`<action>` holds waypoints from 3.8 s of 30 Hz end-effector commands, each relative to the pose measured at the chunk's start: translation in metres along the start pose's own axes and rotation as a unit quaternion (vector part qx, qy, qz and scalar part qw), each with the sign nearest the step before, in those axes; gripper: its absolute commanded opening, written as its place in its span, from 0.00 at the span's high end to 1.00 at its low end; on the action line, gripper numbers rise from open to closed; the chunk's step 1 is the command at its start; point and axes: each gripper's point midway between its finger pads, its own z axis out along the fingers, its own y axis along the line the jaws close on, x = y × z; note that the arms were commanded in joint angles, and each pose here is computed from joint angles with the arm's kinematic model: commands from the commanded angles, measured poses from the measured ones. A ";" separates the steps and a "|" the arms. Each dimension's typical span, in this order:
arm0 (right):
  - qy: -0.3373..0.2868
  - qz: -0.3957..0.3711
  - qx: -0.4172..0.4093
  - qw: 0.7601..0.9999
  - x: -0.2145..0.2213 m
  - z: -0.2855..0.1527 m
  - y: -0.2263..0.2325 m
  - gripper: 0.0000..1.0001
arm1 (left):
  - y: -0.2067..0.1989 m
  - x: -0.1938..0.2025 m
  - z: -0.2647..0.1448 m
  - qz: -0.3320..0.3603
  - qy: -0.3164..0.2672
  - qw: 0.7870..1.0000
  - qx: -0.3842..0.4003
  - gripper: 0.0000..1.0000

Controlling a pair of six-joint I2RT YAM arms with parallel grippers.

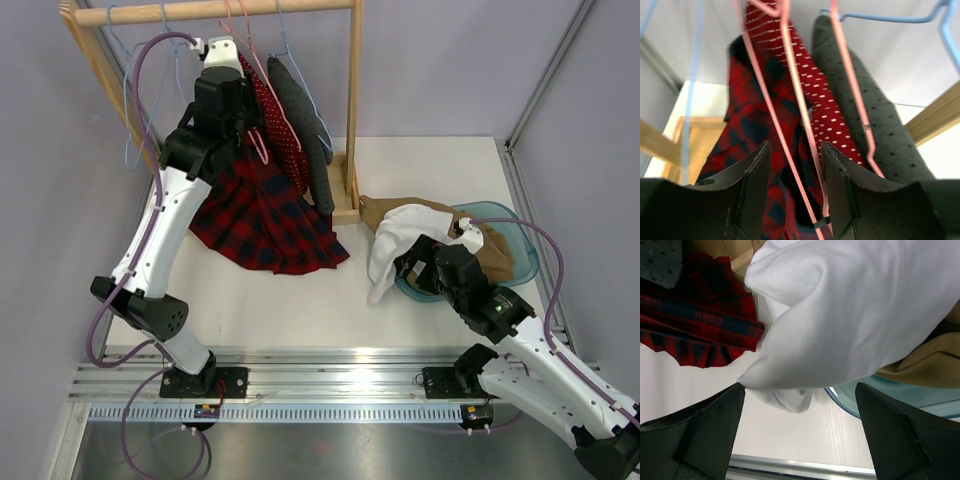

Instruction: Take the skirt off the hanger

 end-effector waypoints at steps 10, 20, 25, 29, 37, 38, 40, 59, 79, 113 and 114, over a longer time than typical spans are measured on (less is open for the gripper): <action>0.000 0.005 -0.010 1.000 -0.001 -0.003 0.003 0.01 | 0.024 -0.012 0.008 -0.011 -0.005 1.000 -0.018 0.55; -0.003 -0.001 -0.003 1.000 -0.002 -0.005 -0.001 0.01 | 0.022 -0.006 0.033 -0.030 0.010 0.999 -0.004 0.66; -0.001 -0.001 -0.002 1.000 -0.001 -0.002 0.000 0.01 | 0.024 -0.008 0.033 -0.032 0.008 0.999 -0.008 0.85; 0.003 -0.004 -0.003 1.000 0.001 0.000 0.000 0.01 | 0.025 -0.014 0.029 -0.031 0.000 0.999 -0.008 1.00; -0.008 -0.021 -0.024 0.999 -0.009 0.001 0.015 0.01 | 0.030 -0.064 -0.012 -0.046 -0.067 0.997 0.003 1.00; -0.009 -0.025 -0.029 0.999 -0.012 0.000 0.018 0.01 | 0.031 -0.073 -0.020 -0.046 -0.080 0.996 0.006 1.00; -0.020 -0.036 -0.048 0.998 -0.025 -0.002 0.033 0.01 | 0.029 -0.090 -0.037 -0.049 -0.105 0.993 0.017 1.00; 0.022 -0.245 -0.400 0.883 -0.057 -0.082 0.296 0.00 | 0.025 -0.132 -0.118 -0.087 -0.158 0.980 0.088 1.00; -0.023 -0.245 -0.448 0.859 0.024 0.025 0.421 0.00 | 0.003 -0.113 -0.137 -0.139 -0.126 0.970 0.154 1.00; 0.063 -0.290 -0.458 0.838 0.131 -0.157 0.329 1.00 | 0.025 -0.072 -0.077 -0.094 -0.143 0.984 0.056 1.00; 0.059 -0.292 -0.451 0.842 0.132 -0.152 0.326 1.00 | 0.025 -0.070 -0.081 -0.087 -0.132 0.986 0.060 1.00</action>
